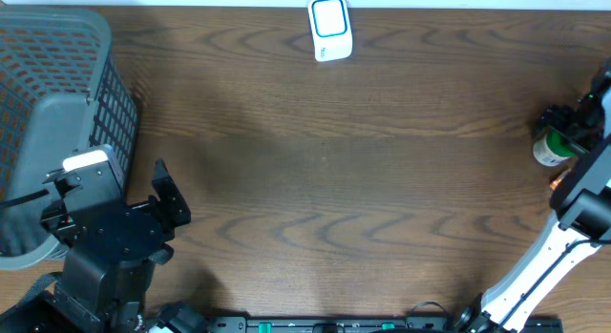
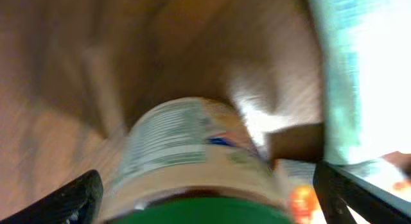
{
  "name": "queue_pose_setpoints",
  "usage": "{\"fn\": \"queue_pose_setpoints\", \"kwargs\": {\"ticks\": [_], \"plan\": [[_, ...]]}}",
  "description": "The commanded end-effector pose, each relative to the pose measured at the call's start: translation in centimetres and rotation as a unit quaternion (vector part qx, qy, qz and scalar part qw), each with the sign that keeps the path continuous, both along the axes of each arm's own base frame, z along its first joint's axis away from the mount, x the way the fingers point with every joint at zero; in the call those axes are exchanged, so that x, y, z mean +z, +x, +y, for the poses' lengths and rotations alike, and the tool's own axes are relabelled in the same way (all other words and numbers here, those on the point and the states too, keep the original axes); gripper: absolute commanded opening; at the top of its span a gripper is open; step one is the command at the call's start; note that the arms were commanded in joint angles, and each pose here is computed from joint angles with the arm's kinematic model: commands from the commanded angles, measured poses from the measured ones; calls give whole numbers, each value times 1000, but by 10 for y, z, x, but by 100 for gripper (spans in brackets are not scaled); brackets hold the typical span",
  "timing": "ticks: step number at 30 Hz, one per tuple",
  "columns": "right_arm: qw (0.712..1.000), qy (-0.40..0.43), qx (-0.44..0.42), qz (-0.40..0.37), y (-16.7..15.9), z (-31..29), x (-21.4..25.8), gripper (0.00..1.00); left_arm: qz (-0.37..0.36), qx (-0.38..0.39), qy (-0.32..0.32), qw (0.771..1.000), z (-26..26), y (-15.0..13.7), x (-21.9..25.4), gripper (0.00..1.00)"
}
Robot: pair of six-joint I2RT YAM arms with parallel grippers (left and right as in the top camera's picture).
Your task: Scan the item barcode
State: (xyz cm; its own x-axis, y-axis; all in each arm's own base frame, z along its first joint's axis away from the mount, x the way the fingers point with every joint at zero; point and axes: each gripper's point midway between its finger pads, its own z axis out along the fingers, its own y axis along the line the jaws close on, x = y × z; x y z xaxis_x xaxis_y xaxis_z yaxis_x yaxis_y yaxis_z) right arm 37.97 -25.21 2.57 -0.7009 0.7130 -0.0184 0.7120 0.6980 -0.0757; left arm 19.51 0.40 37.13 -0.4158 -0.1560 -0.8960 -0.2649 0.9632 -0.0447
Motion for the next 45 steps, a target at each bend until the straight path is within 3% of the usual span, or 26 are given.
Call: {"fn": "queue_pose_setpoints", "kwargs": {"ticks": [1,4,9,17,26,45], "plan": [[999,-6,-13,-43,10,-19,39,99,-2,12,-1,1000,3,1,-1,98],[993,12,-19,-116,25,-21,94,99,-2,12,-1,1000,3,1,-1,98],[958,32,30,-284,48,9,222,99,-2,12,-1,1000,3,1,-1,98],[908,-13,119,-401,-1,104,368,99,-2,12,-1,1000,3,1,-1,98],[890,-31,140,-432,-87,164,423,99,-2,12,-1,1000,3,1,-1,98],[841,-83,145,-515,-161,204,478,99,-2,12,-1,1000,3,1,-1,98]]}}
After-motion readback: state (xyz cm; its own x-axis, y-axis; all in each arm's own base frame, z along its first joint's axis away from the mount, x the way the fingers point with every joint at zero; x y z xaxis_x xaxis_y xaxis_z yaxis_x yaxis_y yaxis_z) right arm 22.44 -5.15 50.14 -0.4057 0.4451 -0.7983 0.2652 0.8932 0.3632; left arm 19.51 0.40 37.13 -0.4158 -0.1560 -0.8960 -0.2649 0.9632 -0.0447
